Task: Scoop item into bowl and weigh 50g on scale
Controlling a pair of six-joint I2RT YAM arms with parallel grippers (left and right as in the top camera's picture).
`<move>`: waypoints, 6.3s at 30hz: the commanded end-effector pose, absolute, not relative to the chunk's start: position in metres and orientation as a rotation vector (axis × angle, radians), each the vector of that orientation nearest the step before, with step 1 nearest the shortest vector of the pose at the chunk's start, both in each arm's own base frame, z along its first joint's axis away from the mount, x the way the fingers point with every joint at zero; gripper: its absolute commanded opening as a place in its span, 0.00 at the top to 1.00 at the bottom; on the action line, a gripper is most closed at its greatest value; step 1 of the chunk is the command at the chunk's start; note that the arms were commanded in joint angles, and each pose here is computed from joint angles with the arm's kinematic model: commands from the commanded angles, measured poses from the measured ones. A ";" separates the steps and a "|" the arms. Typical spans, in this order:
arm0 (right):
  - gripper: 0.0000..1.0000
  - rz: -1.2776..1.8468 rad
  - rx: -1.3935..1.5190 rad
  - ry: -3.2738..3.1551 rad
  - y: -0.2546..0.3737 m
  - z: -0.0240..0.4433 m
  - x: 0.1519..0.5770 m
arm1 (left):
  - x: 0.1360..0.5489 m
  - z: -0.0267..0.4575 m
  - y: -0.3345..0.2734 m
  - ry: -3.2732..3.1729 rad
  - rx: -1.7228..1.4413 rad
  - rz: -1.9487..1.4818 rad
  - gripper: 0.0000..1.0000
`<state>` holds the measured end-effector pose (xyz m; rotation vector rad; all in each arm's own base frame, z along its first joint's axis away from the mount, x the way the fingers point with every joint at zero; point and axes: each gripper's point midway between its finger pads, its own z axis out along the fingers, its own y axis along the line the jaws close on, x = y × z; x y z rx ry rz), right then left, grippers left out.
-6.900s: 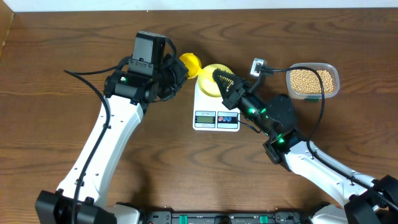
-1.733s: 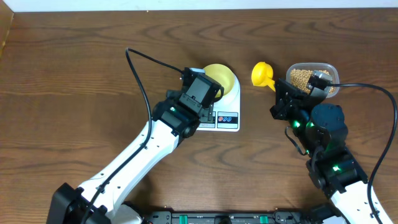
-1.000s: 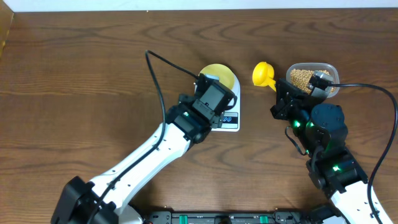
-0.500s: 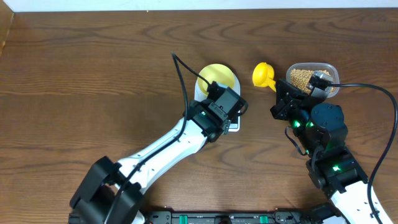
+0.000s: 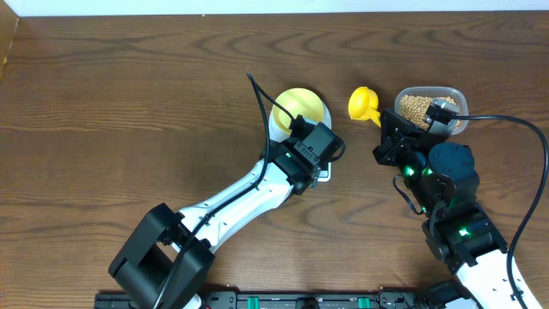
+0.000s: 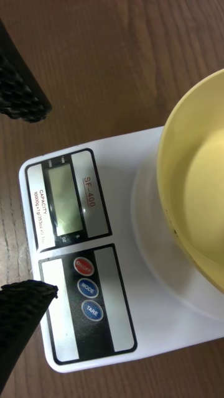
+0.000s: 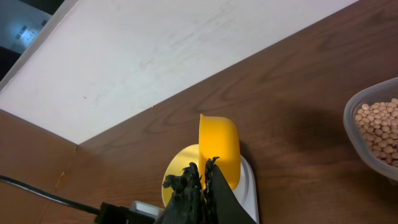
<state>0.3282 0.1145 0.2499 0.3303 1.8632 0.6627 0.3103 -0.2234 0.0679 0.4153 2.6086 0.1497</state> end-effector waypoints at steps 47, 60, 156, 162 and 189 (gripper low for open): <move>0.99 0.629 0.365 1.832 0.105 0.259 0.330 | 0.309 0.061 -0.220 2.618 0.369 0.164 0.17; 0.99 0.629 0.365 1.832 0.105 0.259 0.330 | 0.309 0.061 -0.220 2.618 0.369 0.164 0.16; 0.99 0.627 0.365 1.839 0.105 0.258 0.329 | 0.316 0.031 -0.215 2.608 0.288 0.180 0.16; 0.99 0.627 0.365 1.839 0.105 0.258 0.329 | 0.318 0.031 -0.213 2.609 0.276 0.181 0.16; 0.99 0.630 0.363 1.840 0.105 0.258 0.329 | 0.319 0.022 -0.214 2.615 0.279 0.190 0.17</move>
